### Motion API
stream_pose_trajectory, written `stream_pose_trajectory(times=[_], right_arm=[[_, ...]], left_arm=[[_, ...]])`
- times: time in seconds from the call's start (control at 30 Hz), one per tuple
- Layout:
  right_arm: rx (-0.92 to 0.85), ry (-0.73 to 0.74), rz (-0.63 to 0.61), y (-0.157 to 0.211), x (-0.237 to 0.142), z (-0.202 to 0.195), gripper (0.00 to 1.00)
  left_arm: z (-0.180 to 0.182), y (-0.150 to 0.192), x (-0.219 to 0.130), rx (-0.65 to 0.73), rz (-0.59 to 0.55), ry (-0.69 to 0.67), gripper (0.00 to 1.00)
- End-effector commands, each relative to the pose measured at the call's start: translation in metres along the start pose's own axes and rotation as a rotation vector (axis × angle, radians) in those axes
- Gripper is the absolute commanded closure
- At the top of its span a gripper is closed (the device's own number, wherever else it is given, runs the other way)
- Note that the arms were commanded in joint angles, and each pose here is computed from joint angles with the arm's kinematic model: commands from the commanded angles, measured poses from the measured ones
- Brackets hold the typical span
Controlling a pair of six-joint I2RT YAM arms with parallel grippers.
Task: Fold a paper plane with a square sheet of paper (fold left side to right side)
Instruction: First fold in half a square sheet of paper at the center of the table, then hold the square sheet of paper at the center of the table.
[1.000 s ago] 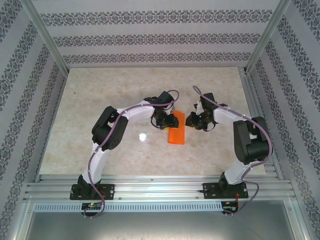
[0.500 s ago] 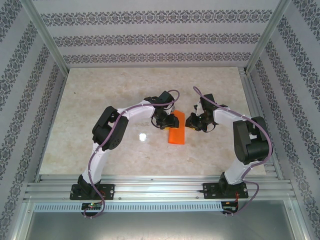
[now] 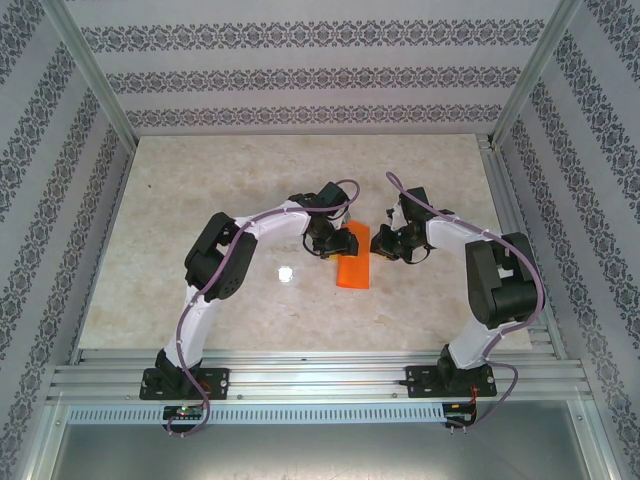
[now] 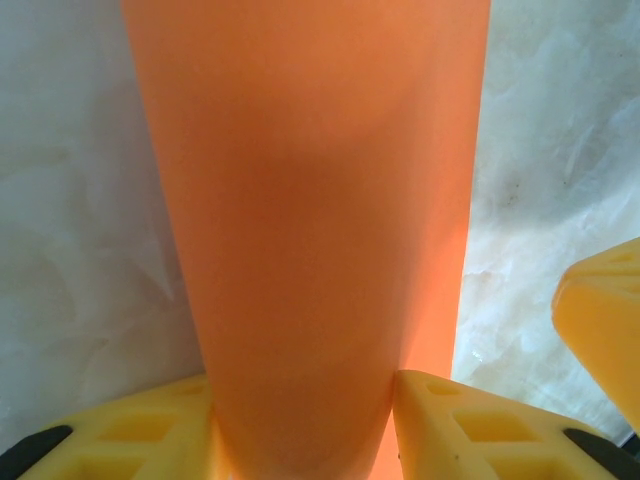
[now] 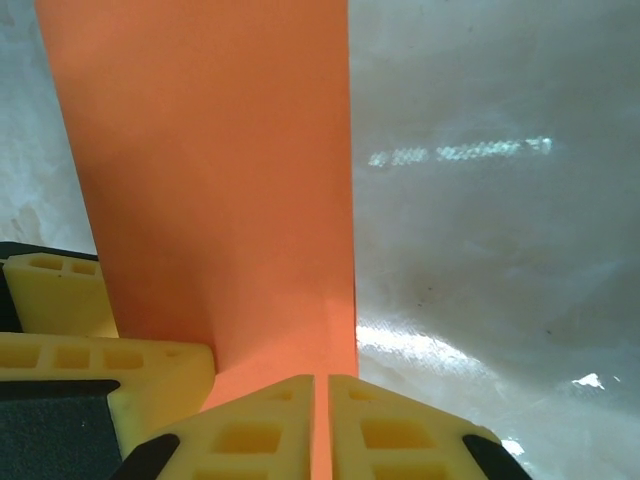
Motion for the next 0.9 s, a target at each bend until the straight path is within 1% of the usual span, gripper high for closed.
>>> stream_pose_trajectory(times=[0.0, 0.3, 0.67, 0.87], right_arm=[[-0.006, -0.028, 0.021, 0.004, 0.011, 0.006, 0.9], [-0.001, -0.031, 0.052, 0.009, 0.025, 0.009, 0.94], [0.024, 0.008, 0.076, 0.014, 0.034, 0.0, 0.94], [0.031, 0.038, 0.103, 0.018, 0.039, -0.007, 0.94]], left_arm=[[0.002, 0.01, 0.021, 0.028, 0.042, -0.034, 0.55], [0.003, 0.01, 0.022, 0.028, 0.043, -0.035, 0.55], [0.003, 0.01, 0.023, 0.027, 0.045, -0.037, 0.56], [0.0, 0.009, 0.018, 0.036, 0.029, -0.039, 0.55]])
Point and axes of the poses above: each hand's point on the last joint's axis, 136 mm out from that joint toward the fingers, its own x axis out along the fingers, its own z axis along the line the jaws close on, y = z × x, the point moved 5 cm from there along -x, back along the fingers, and after that the axes turned 2 degrees about -x, right-handed, at the moved point
